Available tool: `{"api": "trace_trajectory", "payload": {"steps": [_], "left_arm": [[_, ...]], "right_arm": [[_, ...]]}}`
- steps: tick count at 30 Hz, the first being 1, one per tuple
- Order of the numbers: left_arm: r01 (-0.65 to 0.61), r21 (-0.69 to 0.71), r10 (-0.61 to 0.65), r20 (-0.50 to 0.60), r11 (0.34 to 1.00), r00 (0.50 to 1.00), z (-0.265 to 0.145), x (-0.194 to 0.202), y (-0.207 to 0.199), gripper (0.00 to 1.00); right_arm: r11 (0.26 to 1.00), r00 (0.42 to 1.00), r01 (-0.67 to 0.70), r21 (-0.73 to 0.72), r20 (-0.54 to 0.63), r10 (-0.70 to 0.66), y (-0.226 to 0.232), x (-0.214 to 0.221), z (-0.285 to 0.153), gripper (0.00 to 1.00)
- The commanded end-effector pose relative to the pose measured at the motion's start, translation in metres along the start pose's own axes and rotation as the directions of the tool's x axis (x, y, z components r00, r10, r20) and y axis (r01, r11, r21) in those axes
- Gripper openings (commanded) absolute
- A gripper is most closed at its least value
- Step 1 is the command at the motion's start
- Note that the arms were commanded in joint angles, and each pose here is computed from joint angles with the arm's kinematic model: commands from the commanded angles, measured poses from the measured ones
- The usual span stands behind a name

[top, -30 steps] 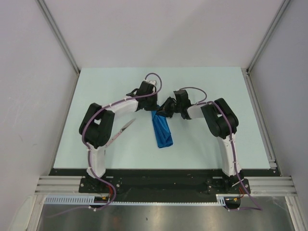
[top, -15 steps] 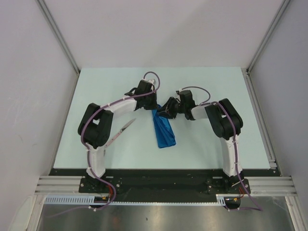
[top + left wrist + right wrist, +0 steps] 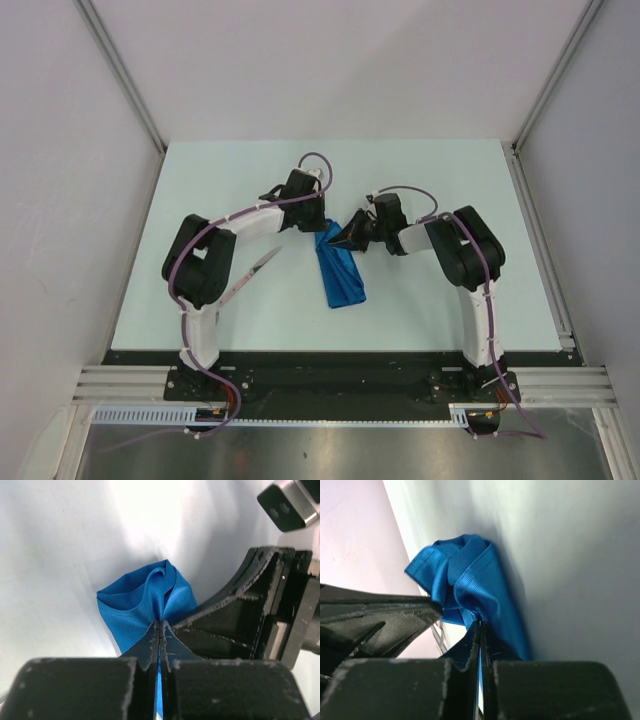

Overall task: Fold the napkin into a case and place the utensils inside
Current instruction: Stuff the top corner of the smaller-rectangle-folded napkin into the folded napkin.

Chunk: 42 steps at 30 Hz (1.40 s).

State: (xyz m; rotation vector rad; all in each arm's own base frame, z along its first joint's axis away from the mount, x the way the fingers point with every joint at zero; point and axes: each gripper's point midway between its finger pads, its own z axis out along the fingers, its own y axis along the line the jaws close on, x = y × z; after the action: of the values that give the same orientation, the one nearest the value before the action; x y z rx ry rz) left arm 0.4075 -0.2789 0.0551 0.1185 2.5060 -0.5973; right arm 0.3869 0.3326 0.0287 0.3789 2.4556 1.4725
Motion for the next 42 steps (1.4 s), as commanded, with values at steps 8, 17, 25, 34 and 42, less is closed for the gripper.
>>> {"api": "trace_trajectory", "payload": {"steps": [8,17,25,34,42], "left_arm": [[0.006,0.044,-0.006,-0.001,0.999,1.0,0.0,0.005,-0.01,0.0],[0.017,-0.001,-0.017,0.02,1.0,1.0,-0.001,-0.001,-0.003,0.0],[0.022,-0.02,-0.021,0.031,1.0,0.999,-0.005,-0.006,-0.001,0.0],[0.014,-0.033,-0.013,0.027,0.999,1.0,-0.005,-0.006,0.003,0.0],[0.015,-0.021,-0.014,0.034,1.0,0.999,-0.007,-0.007,0.002,0.0]], "right_arm": [[0.996,0.997,0.058,-0.068,0.057,-0.055,0.044,-0.03,0.041,0.03],[0.993,0.996,0.088,-0.079,0.035,-0.085,0.057,-0.021,0.027,0.19],[0.995,0.995,0.095,-0.038,0.033,-0.093,0.047,-0.013,0.002,0.27],[0.993,0.993,0.113,-0.042,0.035,-0.112,0.045,-0.013,-0.012,0.35],[0.995,0.995,0.093,-0.041,0.041,-0.091,0.037,-0.02,-0.011,0.0]]}}
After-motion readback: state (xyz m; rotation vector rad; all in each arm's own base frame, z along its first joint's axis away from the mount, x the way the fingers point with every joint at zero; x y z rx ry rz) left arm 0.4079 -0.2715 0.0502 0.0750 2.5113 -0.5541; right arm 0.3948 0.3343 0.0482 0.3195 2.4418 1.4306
